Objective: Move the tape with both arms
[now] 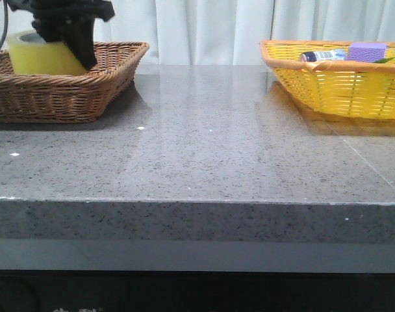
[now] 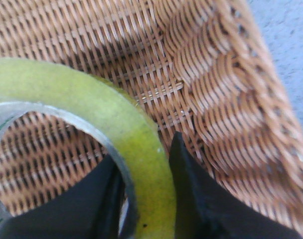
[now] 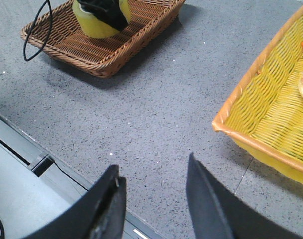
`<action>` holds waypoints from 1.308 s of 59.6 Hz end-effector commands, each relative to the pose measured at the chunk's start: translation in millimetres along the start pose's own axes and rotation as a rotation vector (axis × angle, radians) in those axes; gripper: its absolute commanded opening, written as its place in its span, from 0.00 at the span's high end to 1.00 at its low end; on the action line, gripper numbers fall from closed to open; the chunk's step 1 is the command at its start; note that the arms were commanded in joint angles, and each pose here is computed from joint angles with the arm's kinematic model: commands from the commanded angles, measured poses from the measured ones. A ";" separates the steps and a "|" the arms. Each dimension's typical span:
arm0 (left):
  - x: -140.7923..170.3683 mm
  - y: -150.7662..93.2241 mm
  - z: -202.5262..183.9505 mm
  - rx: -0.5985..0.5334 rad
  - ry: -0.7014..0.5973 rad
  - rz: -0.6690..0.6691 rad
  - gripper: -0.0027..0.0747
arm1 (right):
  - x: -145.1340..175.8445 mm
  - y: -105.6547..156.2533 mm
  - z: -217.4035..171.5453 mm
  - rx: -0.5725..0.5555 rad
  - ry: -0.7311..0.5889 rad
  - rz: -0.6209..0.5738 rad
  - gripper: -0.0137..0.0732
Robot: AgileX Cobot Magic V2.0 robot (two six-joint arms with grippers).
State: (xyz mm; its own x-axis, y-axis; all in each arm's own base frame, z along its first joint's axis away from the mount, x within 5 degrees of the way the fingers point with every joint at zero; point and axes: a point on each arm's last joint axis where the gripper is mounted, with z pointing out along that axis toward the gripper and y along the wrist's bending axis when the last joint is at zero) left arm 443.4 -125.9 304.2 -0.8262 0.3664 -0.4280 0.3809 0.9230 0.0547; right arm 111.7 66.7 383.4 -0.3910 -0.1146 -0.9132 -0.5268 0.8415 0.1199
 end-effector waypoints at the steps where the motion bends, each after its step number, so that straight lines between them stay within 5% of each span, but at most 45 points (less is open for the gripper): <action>1: -10.1 2.7 -27.7 -0.025 -0.123 -0.005 0.76 | -11.9 0.6 -4.5 0.003 -0.084 0.003 0.46; 8: -10.1 1.9 -20.3 -0.014 -0.110 -0.011 0.73 | -11.9 0.6 -4.5 0.003 -0.084 0.003 0.46; 23: -11.1 2.0 -26.4 -0.014 -0.109 -0.011 0.36 | -11.9 0.6 -4.5 0.003 -0.084 0.003 0.46; 60: -11.8 2.1 -122.9 -0.027 -0.243 -0.042 0.37 | -11.9 0.6 -4.5 0.003 -0.084 0.003 0.46; 78: 16.1 -2.5 -170.7 -0.018 -0.284 -0.055 0.37 | -11.9 0.6 -4.5 0.003 -0.084 0.003 0.46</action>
State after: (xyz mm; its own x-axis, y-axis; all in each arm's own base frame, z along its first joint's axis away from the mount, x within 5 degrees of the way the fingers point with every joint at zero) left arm 390.8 -111.0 415.2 -0.7293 0.3081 -0.6109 0.3457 0.9365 0.0596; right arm 111.7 66.8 383.4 -0.3915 -0.1135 -0.9132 -0.5270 0.8411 0.1214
